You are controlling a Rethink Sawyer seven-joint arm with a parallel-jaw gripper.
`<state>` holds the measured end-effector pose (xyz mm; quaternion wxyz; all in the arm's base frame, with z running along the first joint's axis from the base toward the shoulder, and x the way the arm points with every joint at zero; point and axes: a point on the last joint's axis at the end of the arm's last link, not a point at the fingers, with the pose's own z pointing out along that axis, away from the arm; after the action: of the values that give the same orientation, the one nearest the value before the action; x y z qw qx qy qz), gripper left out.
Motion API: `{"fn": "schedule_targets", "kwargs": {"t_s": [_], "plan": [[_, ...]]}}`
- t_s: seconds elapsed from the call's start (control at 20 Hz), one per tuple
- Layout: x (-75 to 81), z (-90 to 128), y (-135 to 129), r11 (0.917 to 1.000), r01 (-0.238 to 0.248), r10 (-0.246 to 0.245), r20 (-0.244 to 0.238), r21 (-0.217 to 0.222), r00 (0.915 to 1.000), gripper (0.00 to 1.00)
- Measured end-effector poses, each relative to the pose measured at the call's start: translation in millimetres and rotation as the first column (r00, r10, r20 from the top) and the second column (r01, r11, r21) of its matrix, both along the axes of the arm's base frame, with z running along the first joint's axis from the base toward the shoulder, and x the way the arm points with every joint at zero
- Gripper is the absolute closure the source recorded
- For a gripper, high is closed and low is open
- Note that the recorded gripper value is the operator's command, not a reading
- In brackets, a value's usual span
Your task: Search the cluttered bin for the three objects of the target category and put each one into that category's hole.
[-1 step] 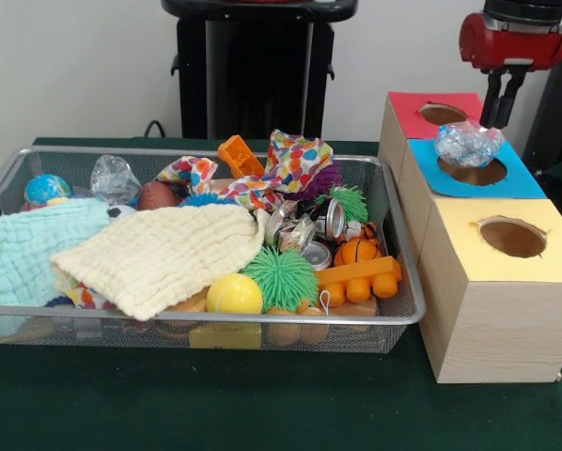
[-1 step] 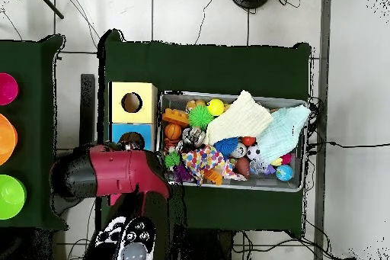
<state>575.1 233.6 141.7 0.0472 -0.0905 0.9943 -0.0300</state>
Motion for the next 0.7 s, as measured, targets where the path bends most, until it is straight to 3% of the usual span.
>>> {"fn": "schedule_targets", "kwargs": {"t_s": [0.3, 0.7], "plan": [[3.8, 4, -8, 0.9999, 0.014, -0.014, 0.007, 0.001, 0.9999, 1.0], [10.0, 0, -49, 0.9965, 0.083, -0.083, 0.003, -0.001, 0.9965, 1.0]]}}
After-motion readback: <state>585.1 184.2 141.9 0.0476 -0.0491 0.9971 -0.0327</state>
